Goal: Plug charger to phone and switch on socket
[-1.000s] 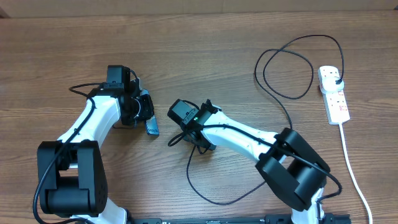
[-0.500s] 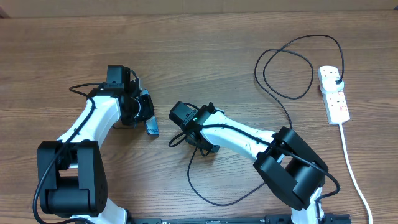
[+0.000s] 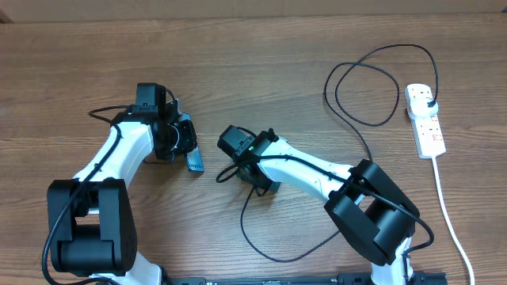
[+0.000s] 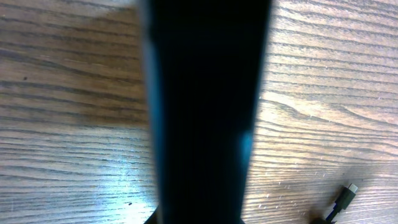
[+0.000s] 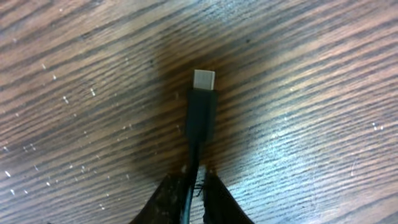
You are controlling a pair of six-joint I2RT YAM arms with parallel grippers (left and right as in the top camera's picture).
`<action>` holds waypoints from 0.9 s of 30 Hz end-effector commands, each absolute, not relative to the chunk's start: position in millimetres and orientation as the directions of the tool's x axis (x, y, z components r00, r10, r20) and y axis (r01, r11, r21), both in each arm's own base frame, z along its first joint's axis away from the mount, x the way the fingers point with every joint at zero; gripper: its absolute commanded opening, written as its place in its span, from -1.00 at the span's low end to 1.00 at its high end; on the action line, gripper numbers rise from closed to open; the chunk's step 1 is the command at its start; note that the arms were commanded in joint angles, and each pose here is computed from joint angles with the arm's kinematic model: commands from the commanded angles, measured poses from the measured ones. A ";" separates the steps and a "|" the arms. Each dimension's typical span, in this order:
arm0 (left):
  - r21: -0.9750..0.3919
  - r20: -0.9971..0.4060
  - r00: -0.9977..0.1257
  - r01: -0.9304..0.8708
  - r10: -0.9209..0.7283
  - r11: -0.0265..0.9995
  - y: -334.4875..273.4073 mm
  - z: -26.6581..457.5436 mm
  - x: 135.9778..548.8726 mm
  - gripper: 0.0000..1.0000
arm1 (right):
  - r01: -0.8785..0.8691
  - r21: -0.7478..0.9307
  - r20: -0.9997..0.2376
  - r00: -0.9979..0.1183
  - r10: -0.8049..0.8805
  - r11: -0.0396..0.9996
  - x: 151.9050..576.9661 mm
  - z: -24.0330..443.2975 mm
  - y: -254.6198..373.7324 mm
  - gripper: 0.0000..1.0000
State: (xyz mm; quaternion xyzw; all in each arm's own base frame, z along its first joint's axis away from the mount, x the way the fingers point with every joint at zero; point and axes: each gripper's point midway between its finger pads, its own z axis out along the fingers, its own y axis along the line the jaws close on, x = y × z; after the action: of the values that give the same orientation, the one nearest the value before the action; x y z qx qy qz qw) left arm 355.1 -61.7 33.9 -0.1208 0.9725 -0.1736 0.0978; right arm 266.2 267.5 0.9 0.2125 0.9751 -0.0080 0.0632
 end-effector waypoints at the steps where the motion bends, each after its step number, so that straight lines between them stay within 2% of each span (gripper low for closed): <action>1: -0.386 -0.155 -0.951 -0.190 -0.267 0.903 -66.4 39.2 355.8 -0.91 | 0.432 -0.018 -0.137 -0.895 0.425 0.902 267.9 -5.5 258.9 -0.71; 3: -0.386 -0.155 -0.951 -0.190 -0.267 0.903 -66.4 39.3 355.9 -0.92 | 0.433 -0.019 -0.137 -0.894 0.427 0.901 268.3 -5.9 258.5 -0.66; 7: -0.386 -0.155 -0.951 -0.190 -0.267 0.903 -66.4 39.2 355.7 -0.91 | 0.434 -0.019 -0.138 -0.894 0.427 0.901 268.6 -5.9 258.0 -0.40; 10: -0.386 -0.155 -0.951 -0.190 -0.267 0.903 -66.4 39.2 355.7 -0.91 | 0.435 -0.024 -0.152 -0.892 0.426 0.900 270.6 -5.8 256.3 -0.34; 24: -0.386 -0.155 -0.951 -0.190 -0.267 0.903 -66.4 39.2 355.7 -0.92 | 0.434 -0.003 -0.161 -0.889 0.428 0.901 274.8 -6.6 260.5 -0.34; 27: -0.386 -0.155 -0.951 -0.190 -0.267 0.903 -66.4 39.3 355.8 -0.91 | 0.434 -0.003 -0.161 -0.889 0.428 0.901 274.8 -6.6 260.5 -0.46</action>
State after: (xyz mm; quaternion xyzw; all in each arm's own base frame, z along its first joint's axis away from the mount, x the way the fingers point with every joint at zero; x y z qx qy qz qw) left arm 355.1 -62.0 34.0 -0.1205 0.9724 -0.1744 0.0977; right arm 273.0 267.0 1.5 0.2148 0.9736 -0.0064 0.0773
